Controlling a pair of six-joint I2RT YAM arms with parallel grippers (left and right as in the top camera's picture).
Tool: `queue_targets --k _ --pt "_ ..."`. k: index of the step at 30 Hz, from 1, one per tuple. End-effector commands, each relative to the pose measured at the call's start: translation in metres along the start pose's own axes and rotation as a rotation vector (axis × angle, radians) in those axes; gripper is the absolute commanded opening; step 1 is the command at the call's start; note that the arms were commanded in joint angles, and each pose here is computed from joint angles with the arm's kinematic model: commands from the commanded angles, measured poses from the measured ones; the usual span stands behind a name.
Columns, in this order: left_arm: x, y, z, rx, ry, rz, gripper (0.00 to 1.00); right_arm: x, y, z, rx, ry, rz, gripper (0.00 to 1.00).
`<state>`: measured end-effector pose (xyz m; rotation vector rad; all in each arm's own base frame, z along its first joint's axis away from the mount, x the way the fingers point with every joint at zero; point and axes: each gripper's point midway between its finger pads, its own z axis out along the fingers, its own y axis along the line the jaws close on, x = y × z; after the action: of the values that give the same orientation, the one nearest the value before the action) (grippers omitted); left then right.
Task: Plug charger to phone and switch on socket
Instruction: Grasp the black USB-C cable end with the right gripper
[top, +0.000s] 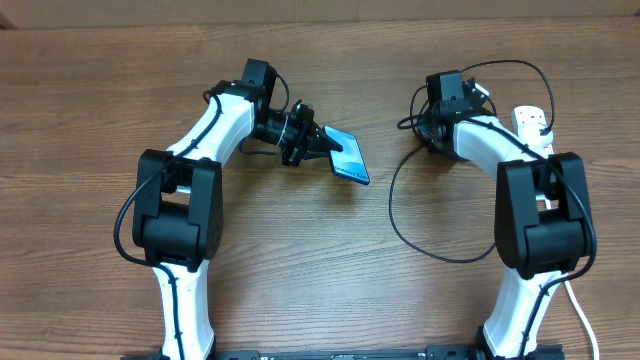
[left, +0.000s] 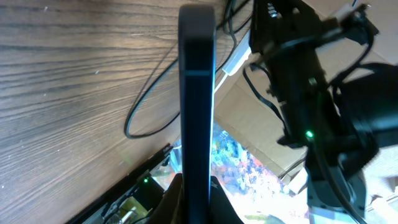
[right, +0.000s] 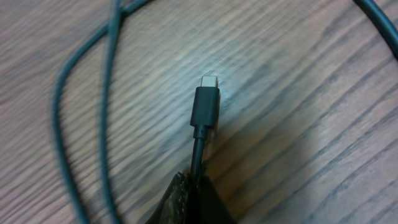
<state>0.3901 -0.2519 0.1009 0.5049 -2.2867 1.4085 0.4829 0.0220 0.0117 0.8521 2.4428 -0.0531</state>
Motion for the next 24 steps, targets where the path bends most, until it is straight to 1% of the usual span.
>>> queue_targets --k 1,3,5,6,7,10,13,15,18,20,22,24 --pt "0.008 -0.021 -0.004 0.077 0.039 0.087 0.04 -0.051 0.04 -0.084 -0.216 -0.061 0.009 0.04" --pt "0.011 -0.03 -0.005 0.125 0.064 0.153 0.04 -0.06 0.047 -0.126 -0.304 -0.073 -0.028 0.04" --pt "0.01 -0.042 -0.007 0.172 0.071 0.23 0.04 -0.063 0.045 -0.188 -0.399 -0.083 -0.107 0.04" --pt "0.01 -0.045 -0.007 0.181 0.072 0.249 0.04 -0.061 0.041 -0.203 -0.41 -0.082 -0.131 0.04" --pt "0.009 -0.048 -0.008 0.192 0.07 0.27 0.04 -0.053 0.028 -0.233 -0.425 -0.067 -0.168 0.04" --pt "0.009 -0.054 -0.009 0.212 0.077 0.286 0.04 -0.031 0.004 -0.274 -0.442 -0.011 -0.203 0.04" --pt "0.016 -0.076 -0.019 0.315 0.128 0.427 0.04 0.0 -0.015 -0.315 -0.509 0.068 -0.229 0.04" --pt "0.023 -0.091 -0.03 0.378 0.173 0.511 0.04 0.019 -0.019 -0.333 -0.577 0.077 -0.326 0.04" --pt "0.023 -0.104 -0.036 0.397 0.176 0.59 0.04 0.051 -0.028 -0.34 -0.616 0.093 -0.424 0.04" --pt "0.023 -0.109 -0.037 0.399 0.171 0.62 0.04 0.072 -0.029 -0.339 -0.643 0.115 -0.454 0.04" --pt "0.022 -0.109 -0.036 0.395 0.16 0.625 0.04 0.101 -0.026 -0.336 -0.676 0.169 -0.469 0.04" --pt "0.021 -0.11 -0.035 0.392 0.153 0.623 0.04 0.117 -0.023 -0.334 -0.69 0.207 -0.461 0.04"
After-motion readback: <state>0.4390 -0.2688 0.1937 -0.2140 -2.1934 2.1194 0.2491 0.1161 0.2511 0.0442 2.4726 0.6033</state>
